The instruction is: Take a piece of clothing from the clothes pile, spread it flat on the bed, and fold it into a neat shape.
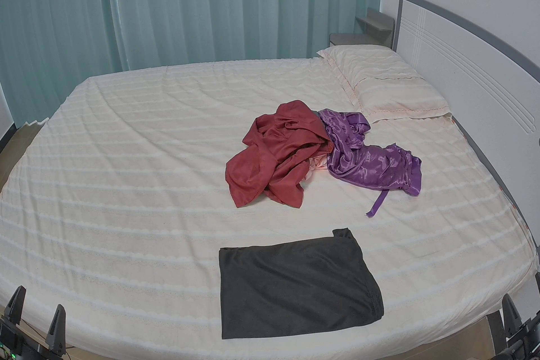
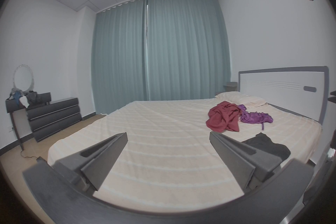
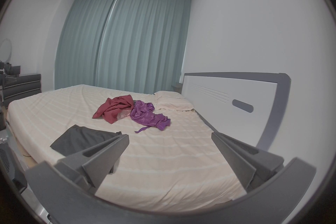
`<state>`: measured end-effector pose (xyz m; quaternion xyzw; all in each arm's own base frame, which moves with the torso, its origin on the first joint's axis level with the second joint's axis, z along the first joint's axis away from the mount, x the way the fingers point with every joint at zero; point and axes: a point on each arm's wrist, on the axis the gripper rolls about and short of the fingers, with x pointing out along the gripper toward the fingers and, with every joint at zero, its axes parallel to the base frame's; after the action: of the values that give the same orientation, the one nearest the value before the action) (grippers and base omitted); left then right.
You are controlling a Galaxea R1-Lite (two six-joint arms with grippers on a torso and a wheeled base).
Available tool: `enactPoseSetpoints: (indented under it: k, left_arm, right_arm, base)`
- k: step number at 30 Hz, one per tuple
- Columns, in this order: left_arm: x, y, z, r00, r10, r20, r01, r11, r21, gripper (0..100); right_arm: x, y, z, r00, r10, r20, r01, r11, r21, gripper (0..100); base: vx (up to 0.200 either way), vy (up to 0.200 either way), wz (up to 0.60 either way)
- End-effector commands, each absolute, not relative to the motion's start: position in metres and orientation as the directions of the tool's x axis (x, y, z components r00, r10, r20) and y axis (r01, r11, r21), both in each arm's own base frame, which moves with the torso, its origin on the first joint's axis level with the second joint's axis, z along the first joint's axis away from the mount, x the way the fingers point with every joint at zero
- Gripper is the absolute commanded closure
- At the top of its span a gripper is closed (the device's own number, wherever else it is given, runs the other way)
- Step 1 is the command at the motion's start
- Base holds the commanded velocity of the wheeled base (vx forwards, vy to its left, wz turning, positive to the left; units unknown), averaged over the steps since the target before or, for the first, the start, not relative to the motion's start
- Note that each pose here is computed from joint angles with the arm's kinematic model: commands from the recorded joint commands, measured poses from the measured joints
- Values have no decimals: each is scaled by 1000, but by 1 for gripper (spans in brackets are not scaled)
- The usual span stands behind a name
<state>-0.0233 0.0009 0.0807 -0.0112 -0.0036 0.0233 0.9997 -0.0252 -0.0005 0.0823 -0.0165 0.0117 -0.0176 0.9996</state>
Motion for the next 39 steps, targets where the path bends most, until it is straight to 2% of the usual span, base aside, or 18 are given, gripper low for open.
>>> enactPoseSetpoints:
  k: [1,6,10,16,19,21,22,25,28,31,34,37,38,39]
  left_arm:
    - [-23,1,76,999,44,2,-44,999,-17,0]
    - [-23,1,76,999,46,2,-46,999,-23,0]
    - [-23,1,76,999,41,2,-41,999,-18,0]
    - [-23,1,76,999,41,2,-41,999,-18,0]
    - [-23,1,76,999,43,2,-43,999,-18,0]
    - [-23,1,76,999,41,2,-41,999,-18,0]
    - [-23,1,76,999,43,2,-43,999,-18,0]
    - [-23,1,76,999,43,2,-43,999,-18,0]
    - [-23,1,76,999,41,2,-41,999,-18,0]
    - [-23,1,76,999,41,2,-41,999,-18,0]
    - [-23,1,76,999,41,2,-41,999,-18,0]
    - [-23,1,76,999,41,2,-41,999,-18,0]
    - [-23,1,76,999,41,2,-41,999,-18,0]
    - [-23,1,76,999,41,2,-41,999,-18,0]
  right_arm:
    - [-27,1,83,1000,25,-12,-25,1000,3,0]
    - [-27,1,84,1000,20,-11,-19,999,51,0]
    - [-27,-4,83,985,-174,-6,174,984,-24,0]
    - [-25,-5,83,971,-236,33,238,961,-139,0]
    - [-24,-4,83,977,-207,48,212,959,-188,0]
    - [-24,-2,83,992,-109,56,118,971,-207,0]
    - [-24,-2,83,994,-96,57,106,972,-209,0]
    - [-24,2,83,997,58,60,-44,975,-220,0]
    - [-24,5,83,976,215,40,-210,973,-99,0]
    - [-26,6,83,973,233,4,-233,972,31,0]
    - [-26,5,83,980,201,3,-201,979,42,0]
    - [-25,2,83,999,51,5,-51,998,32,0]
    - [-25,1,83,999,34,6,-34,999,30,0]
    - [-25,0,83,999,-32,21,33,999,-15,0]
  base:
    - [0,0,0]
    - [0,0,0]
    - [0,0,0]
    - [0,0,0]
    - [0,0,0]
    - [0,0,0]
    - [0,0,0]
    - [0,0,0]
    - [0,0,0]
    - [0,0,0]
    - [0,0,0]
    - [0,0,0]
    - [0,0,0]
    - [0,0,0]
